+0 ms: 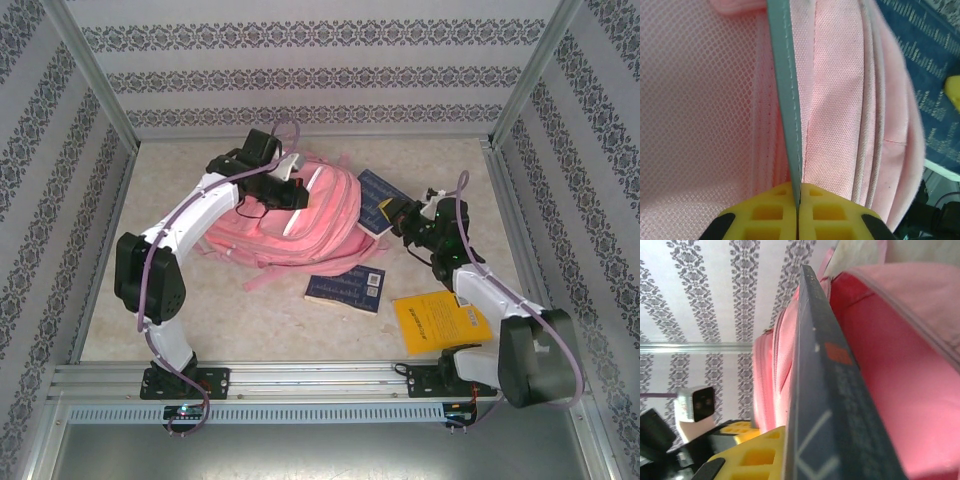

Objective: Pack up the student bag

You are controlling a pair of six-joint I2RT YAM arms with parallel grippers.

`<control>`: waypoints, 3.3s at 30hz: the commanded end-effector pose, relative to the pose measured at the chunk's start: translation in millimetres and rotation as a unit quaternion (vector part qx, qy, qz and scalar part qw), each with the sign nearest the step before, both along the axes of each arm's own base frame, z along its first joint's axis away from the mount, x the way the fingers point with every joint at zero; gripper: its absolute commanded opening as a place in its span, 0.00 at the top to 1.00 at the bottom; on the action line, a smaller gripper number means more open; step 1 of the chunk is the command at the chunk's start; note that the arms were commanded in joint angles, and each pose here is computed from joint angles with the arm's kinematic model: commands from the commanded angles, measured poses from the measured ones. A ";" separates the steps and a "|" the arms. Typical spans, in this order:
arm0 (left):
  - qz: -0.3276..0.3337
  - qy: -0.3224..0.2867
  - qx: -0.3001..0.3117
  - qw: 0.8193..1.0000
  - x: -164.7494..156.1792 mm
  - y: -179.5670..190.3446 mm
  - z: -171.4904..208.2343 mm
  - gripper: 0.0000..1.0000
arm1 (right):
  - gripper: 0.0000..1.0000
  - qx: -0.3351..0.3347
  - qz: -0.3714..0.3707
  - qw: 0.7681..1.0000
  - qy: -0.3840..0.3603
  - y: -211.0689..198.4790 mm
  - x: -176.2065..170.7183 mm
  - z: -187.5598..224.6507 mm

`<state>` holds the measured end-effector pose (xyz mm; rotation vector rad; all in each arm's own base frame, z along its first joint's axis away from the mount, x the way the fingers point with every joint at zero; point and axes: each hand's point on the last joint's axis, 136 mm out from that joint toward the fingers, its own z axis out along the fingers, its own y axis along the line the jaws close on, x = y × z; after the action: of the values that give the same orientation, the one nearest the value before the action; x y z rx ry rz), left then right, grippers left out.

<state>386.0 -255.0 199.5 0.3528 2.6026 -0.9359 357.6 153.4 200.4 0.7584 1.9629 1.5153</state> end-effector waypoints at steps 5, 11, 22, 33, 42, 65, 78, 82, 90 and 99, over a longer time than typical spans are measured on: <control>0.017 -0.064 0.039 0.997 -22.6 9.3 39.2 0.42 | 1.00 0.081 0.062 0.992 -0.076 30.1 -16.8 61.4; -0.006 -0.142 0.141 0.980 -45.1 -7.2 60.7 0.32 | 1.00 0.085 0.064 0.991 -0.076 36.5 -19.7 65.0; -0.017 -0.182 0.199 0.963 -42.6 -47.5 43.8 0.23 | 1.00 0.089 0.069 0.991 -0.075 44.8 -24.5 66.6; -0.004 -0.197 0.176 0.965 -17.4 -72.3 50.7 0.27 | 1.00 0.087 0.073 0.991 -0.074 50.6 -32.7 64.3; -0.017 -0.152 0.169 0.974 -16.9 -75.6 21.3 0.45 | 1.00 0.091 0.074 0.990 -0.074 51.6 -34.8 66.7; 0.076 -0.228 0.108 0.965 -10.6 31.4 137.3 1.00 | 1.00 -0.087 0.074 0.993 -0.022 43.6 -51.3 -43.2; 0.073 -0.226 0.098 0.966 -15.0 32.4 141.5 1.00 | 1.00 -0.045 0.127 0.987 -0.082 93.0 -42.3 20.9; 0.073 -0.229 0.093 0.966 -14.2 31.4 144.8 1.00 | 1.00 -0.038 0.140 0.986 -0.087 111.9 -37.4 34.6; 0.069 -0.238 0.084 0.965 -13.8 29.0 156.2 1.00 | 1.00 -0.038 0.146 0.987 -0.059 143.5 -9.7 20.0; 0.057 -0.235 0.073 0.968 -15.2 23.0 160.3 1.00 | 1.00 -0.045 0.155 0.986 -0.046 181.1 13.6 4.3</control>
<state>366.8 -225.6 319.3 0.3785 2.3535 -0.4725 361.2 320.4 178.5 0.3852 2.2304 1.5424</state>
